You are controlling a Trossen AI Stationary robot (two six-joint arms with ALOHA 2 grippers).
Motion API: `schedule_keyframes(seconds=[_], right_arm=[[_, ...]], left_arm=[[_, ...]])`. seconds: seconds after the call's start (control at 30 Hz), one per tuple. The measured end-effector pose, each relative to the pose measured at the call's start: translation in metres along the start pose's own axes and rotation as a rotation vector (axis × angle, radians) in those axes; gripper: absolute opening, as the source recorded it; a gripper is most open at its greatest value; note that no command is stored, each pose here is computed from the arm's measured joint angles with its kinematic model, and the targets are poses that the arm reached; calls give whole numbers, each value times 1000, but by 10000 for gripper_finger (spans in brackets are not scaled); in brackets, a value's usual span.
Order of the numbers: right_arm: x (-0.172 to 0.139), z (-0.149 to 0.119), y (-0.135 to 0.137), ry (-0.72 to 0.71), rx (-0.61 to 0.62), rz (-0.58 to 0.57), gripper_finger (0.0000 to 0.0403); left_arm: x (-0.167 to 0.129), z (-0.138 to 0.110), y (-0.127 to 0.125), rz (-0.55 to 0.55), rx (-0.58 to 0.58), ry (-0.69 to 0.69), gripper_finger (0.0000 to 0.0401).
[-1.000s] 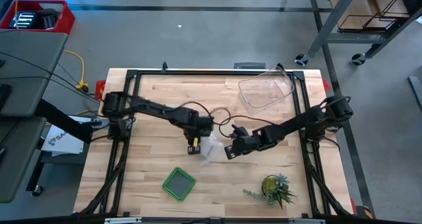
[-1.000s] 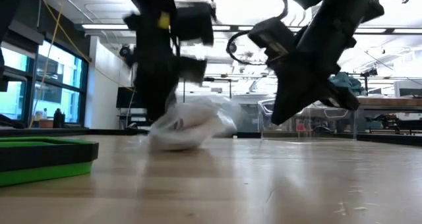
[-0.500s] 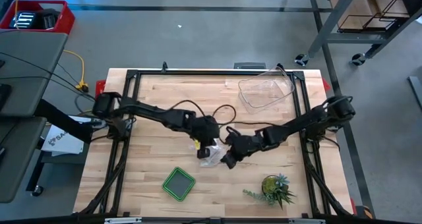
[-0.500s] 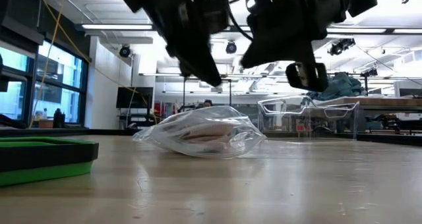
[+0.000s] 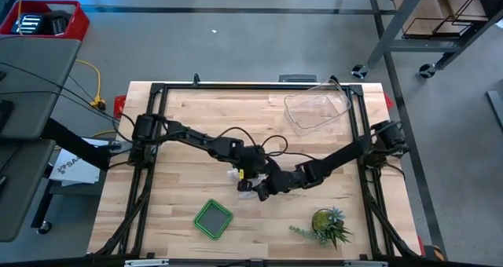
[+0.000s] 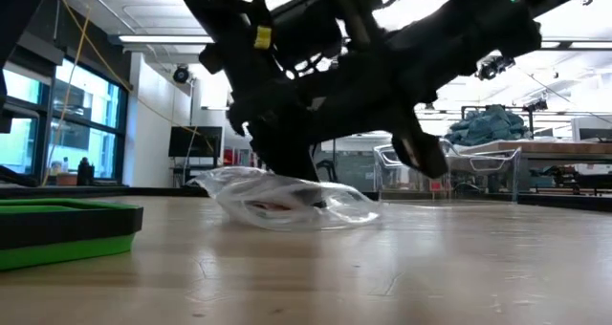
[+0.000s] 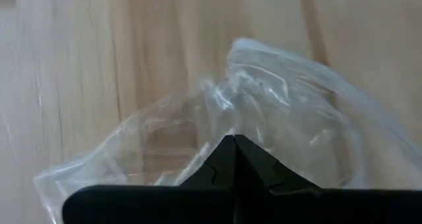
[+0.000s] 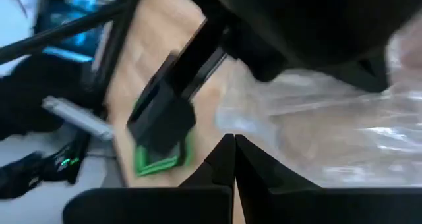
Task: Roll bandage
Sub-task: Put the packed rolled white bandage into the transparent bin
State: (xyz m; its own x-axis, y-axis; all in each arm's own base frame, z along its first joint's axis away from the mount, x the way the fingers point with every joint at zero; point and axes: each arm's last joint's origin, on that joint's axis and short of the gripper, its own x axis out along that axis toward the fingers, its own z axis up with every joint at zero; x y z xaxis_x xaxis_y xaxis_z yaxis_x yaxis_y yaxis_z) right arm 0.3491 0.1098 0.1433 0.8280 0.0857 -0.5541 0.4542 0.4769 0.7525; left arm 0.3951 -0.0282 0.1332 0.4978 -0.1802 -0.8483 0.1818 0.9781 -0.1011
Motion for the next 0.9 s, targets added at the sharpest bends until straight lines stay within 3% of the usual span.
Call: schedule_keyframes(seconds=[0.27, 0.47, 0.6, 0.9], right_arm=[[16, 1, -7, -78, 63, -185, 0], [17, 12, -2, -14, 43, -194, 0], [13, 12, -2, 11, 58, -218, 0], [-6, 1, -10, 140, 10, -378, 0]], left_arm=[[0, -4, 31, 138, -423, -21, 0], [-5, -5, 55, 175, -700, -70, 0], [-7, -7, 63, 139, -742, -65, 0], [-22, 0, 64, 93, -720, -99, 0]])
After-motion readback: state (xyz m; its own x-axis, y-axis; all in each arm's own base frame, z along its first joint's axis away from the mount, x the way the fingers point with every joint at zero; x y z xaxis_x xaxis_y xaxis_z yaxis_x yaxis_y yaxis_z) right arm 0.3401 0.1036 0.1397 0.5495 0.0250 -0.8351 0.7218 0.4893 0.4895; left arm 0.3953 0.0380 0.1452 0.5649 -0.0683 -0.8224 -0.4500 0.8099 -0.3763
